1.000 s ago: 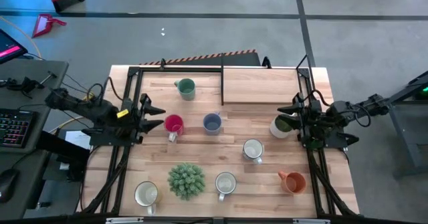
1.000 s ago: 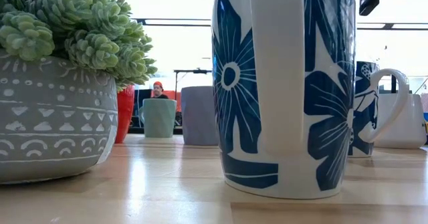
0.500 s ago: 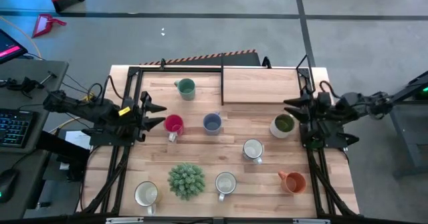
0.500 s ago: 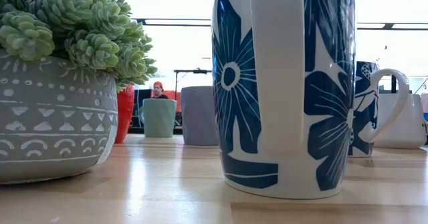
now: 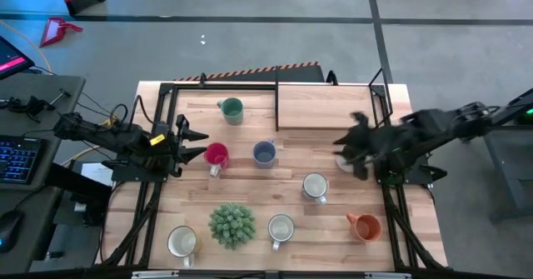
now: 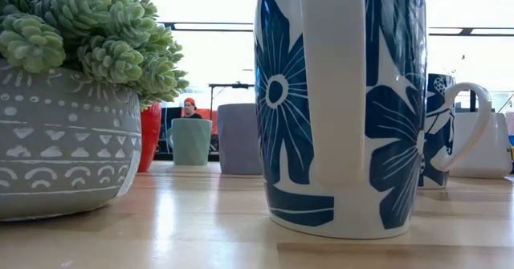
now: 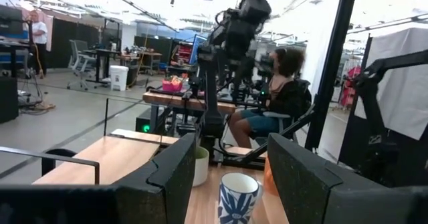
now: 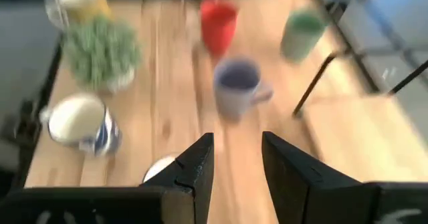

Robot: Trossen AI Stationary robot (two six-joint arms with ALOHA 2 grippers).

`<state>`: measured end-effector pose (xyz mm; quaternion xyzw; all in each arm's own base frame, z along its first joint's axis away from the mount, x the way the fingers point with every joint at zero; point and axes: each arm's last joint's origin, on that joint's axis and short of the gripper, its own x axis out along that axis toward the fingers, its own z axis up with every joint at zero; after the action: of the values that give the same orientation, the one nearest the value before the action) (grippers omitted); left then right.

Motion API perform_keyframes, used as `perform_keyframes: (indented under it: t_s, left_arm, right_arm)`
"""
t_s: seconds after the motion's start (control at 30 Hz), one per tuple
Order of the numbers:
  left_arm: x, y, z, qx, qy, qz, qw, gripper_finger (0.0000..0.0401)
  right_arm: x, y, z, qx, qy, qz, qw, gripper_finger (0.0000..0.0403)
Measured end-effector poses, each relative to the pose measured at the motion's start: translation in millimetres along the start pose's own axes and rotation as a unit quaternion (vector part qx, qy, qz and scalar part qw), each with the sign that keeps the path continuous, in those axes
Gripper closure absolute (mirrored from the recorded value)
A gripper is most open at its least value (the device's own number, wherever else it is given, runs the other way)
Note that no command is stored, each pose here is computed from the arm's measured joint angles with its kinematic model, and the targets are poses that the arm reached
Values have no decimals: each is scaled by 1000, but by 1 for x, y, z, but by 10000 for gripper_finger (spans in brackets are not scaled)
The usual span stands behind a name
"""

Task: Place coffee mugs
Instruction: Put the green mug on the shelf

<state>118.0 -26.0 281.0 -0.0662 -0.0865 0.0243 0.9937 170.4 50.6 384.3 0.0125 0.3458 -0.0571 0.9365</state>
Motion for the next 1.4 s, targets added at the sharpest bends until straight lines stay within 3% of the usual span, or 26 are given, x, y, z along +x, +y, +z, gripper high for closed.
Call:
perform_keyframes:
  t_s: [0.13, 0.23, 0.33, 0.5, 0.7, 0.83, 0.93, 1.13, 1.27, 1.4]
  left_arm:
    - [0, 0, -1, 0, 3, 0, 1000, 227]
    - [0, 0, -1, 1, 6, 0, 1000, 227]
    - [0, 0, -1, 1, 6, 0, 1000, 227]
    - [0, 0, -1, 1, 6, -4, 1000, 227]
    - [0, 0, -1, 2, 7, -10, 1000, 227]
    - [0, -1, -1, 2, 8, -17, 1000, 227]
    - [0, -1, -1, 2, 8, -17, 1000, 227]
    - [0, -1, -1, 2, 7, -17, 1000, 227]
    - [0, -1, -1, 2, 7, -17, 1000, 227]
    - [0, -1, -1, 2, 7, -17, 1000, 227]
  right_arm:
    - [29, 12, -3, 20, 85, -10, 996, 293]
    - [49, 16, -13, 45, 169, -61, 983, 293]
    - [63, 16, -23, 81, 229, -130, 961, 293]
    - [80, 14, -30, 206, 280, -204, 915, 293]
    - [101, 17, -35, 283, 288, -261, 877, 293]
    - [115, 17, -57, 338, 302, -315, 834, 293]
    - [124, 16, -72, 370, 296, -336, 814, 293]
    - [138, 16, -90, 393, 282, -329, 811, 293]
    - [143, 13, -105, 414, 277, -352, 792, 293]
    - [144, 10, -113, 410, 270, -377, 786, 293]
